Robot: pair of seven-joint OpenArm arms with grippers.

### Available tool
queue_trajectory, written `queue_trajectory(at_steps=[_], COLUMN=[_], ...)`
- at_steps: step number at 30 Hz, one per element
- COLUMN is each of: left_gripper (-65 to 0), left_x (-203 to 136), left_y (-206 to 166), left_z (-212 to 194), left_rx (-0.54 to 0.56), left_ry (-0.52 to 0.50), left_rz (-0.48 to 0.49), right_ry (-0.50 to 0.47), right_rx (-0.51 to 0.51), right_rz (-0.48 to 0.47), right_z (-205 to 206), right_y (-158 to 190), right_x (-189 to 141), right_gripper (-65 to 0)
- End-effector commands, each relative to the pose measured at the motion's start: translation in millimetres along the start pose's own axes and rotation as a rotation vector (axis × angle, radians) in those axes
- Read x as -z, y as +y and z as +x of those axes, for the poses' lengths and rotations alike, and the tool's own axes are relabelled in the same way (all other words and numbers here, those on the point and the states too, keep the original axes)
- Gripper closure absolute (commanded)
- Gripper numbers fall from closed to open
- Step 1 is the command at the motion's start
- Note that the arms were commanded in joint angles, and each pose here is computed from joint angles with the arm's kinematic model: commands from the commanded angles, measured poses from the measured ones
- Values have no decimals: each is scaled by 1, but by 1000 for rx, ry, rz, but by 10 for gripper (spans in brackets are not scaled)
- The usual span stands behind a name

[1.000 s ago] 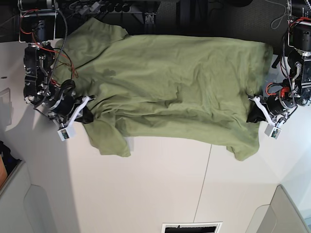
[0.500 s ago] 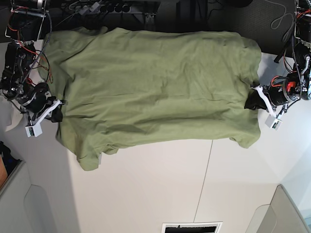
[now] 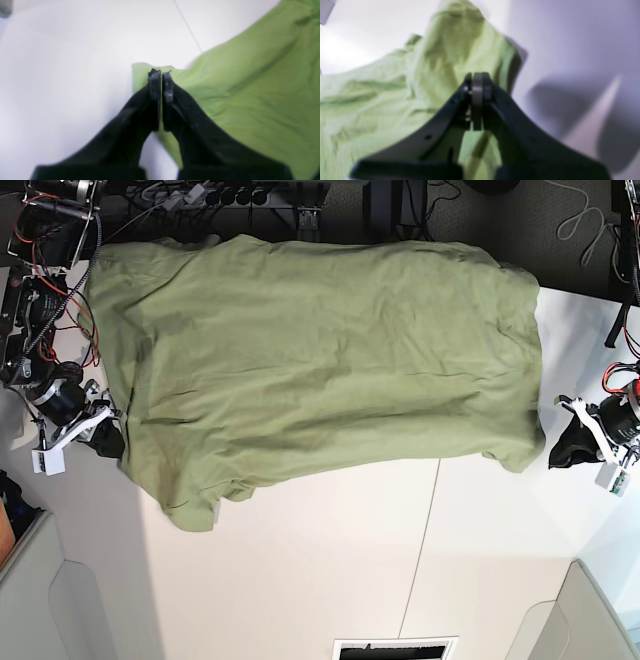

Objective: Layout the t-shirt on the table in an organized manner, then fold the t-shirt properly
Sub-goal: 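Pull the side edges outward with both grippers to smooth the shirt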

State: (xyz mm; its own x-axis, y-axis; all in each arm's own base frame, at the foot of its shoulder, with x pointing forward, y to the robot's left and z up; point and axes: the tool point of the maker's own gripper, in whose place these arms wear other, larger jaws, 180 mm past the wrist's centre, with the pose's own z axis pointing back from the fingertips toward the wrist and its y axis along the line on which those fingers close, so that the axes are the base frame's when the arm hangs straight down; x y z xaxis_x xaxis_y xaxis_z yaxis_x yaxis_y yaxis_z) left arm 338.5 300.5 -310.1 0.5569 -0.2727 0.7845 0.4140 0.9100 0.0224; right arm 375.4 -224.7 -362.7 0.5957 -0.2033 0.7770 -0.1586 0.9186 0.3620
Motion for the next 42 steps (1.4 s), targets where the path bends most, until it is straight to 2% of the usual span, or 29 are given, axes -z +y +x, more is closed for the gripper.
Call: queue_trajectory(at_steps=[1, 6, 9, 13, 16, 19, 20, 24, 27, 34, 38, 42], left_gripper=[-35, -34, -34, -34, -34, -34, -34, -34, -34, -35, -35, -35], left_x=[1, 44, 70, 95, 103, 105, 105, 102, 106, 133, 133, 119], left_y=[5, 3, 7, 3, -1, -3, 2, 33, 41, 25, 27, 6], left_z=[17, 7, 1, -17, -44, -66, -68, -54, -36, 1, 29, 52], left_rx=[23, 49, 65, 94, 126, 165, 166, 172, 155, 120, 92, 65], left_ry=[-45, 0, 57, 159, 256, 331, 342, 319, 292, 247, 206, 156], left_rz=[18, 60, 103, 92, 77, 72, 104, 272, 299, 248, 242, 91], right_ry=[-59, 0, 57, 164, 231, 268, 282, 308, 286, 230, 180, 167], right_rx=[-36, -123, -191, -296, -343, -336, -330, -300, -293, -257, -222, -215], right_rz=[31, 52, 81, 92, 79, 54, 43, -25, -55, -57, -37, -34], right_z=[23, 16, 4, -24, -43, -55, -59, -65, -58, -44, -31, -18], right_y=[9, 32, 49, 63, 61, 48, 42, 13, 1, -2, 4, 6], right_x=[0, 20, 30, 41, 45, 45, 44, 38, 34, 33, 32, 23], right_gripper=[0, 0, 0, 0, 0, 0, 0, 0, 0, 0, 0, 0])
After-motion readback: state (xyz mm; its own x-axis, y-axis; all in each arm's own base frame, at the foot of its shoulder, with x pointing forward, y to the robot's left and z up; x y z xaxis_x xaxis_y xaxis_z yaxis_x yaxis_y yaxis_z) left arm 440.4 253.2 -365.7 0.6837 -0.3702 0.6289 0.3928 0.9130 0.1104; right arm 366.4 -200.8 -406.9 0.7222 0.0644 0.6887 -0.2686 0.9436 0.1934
